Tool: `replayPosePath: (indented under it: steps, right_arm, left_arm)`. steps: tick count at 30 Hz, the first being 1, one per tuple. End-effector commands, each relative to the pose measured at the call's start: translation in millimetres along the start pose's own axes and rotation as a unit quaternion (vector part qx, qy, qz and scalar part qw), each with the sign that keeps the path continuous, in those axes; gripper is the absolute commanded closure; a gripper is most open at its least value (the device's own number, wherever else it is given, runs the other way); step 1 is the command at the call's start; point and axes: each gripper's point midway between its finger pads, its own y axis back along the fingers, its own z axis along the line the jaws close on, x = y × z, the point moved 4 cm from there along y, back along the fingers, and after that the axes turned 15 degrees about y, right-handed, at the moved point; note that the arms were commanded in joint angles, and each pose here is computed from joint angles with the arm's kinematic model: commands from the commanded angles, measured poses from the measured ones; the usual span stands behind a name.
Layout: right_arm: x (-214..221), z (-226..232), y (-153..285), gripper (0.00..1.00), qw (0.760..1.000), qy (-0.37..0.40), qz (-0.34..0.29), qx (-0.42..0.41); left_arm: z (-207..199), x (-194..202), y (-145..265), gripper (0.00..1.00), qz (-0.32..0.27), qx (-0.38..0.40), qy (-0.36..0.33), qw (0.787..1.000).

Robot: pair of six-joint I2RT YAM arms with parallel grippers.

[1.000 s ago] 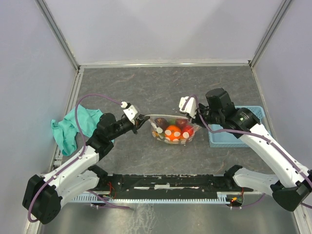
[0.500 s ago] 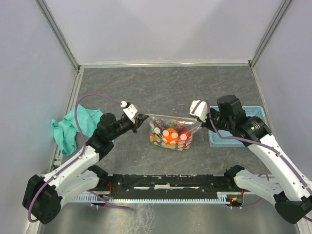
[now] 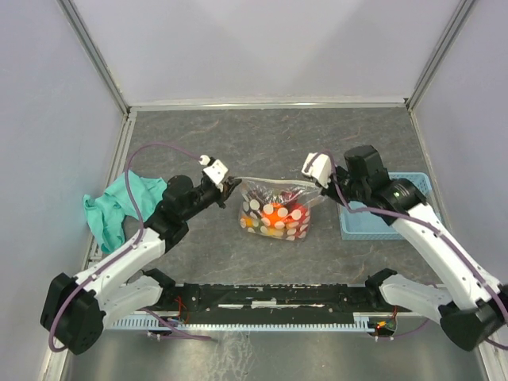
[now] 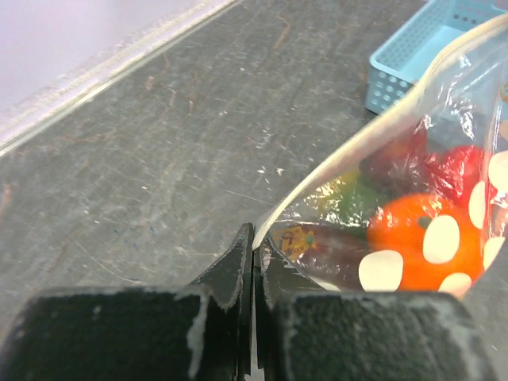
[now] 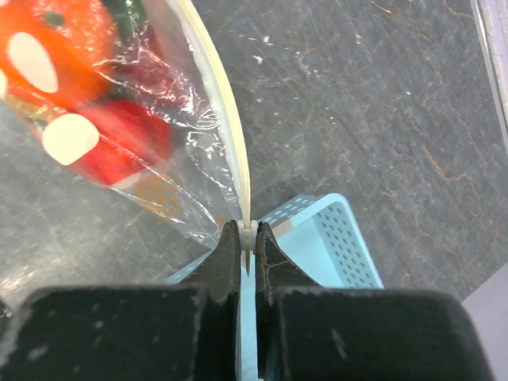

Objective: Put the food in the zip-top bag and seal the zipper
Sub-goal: Place the zipper food storage bag at the center of the board.

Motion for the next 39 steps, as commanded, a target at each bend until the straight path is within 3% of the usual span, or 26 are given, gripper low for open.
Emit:
replayPosePath:
  steps: [1, 7, 12, 16, 25, 29, 33, 39]
  right_arm:
    - [-25, -59, -15, 0.98, 0.996, 0.013, -0.014, 0.086]
    - [-44, -124, -37, 0.98, 0.987, 0.029, -0.001, 0.157]
    - [-50, -133, -51, 0.98, 0.986, 0.027, -0.016, 0.163]
    - [-48, -109, -60, 0.98, 0.991, 0.015, -0.049, 0.120]
    - [-39, -22, -67, 0.93, 0.988, -0.082, -0.125, -0.026]
    - [-34, 5, -60, 0.86, 0.981, -0.121, -0.144, -0.058]
    - [-35, 15, -41, 0.75, 0.977, -0.130, -0.163, -0.051]
    - [-40, 9, -15, 0.46, 0.968, -0.186, -0.170, -0.003]
  left_arm:
    - [18, -58, -19, 0.97, -0.065, -0.045, -0.062, 0.995]
    - [41, -90, -52, 0.97, -0.079, -0.094, -0.108, 0.986]
    - [55, -87, -64, 0.97, -0.069, -0.131, -0.096, 0.984]
    - [56, -58, -61, 0.96, -0.038, -0.140, -0.038, 0.989]
    - [31, -1, -23, 0.82, 0.036, -0.118, 0.104, 0.987]
    - [21, 12, 2, 0.73, 0.049, -0.124, 0.152, 0.979]
    - [18, 10, 28, 0.57, 0.039, -0.146, 0.171, 0.974]
    - [24, -9, 68, 0.36, -0.003, -0.215, 0.184, 0.959]
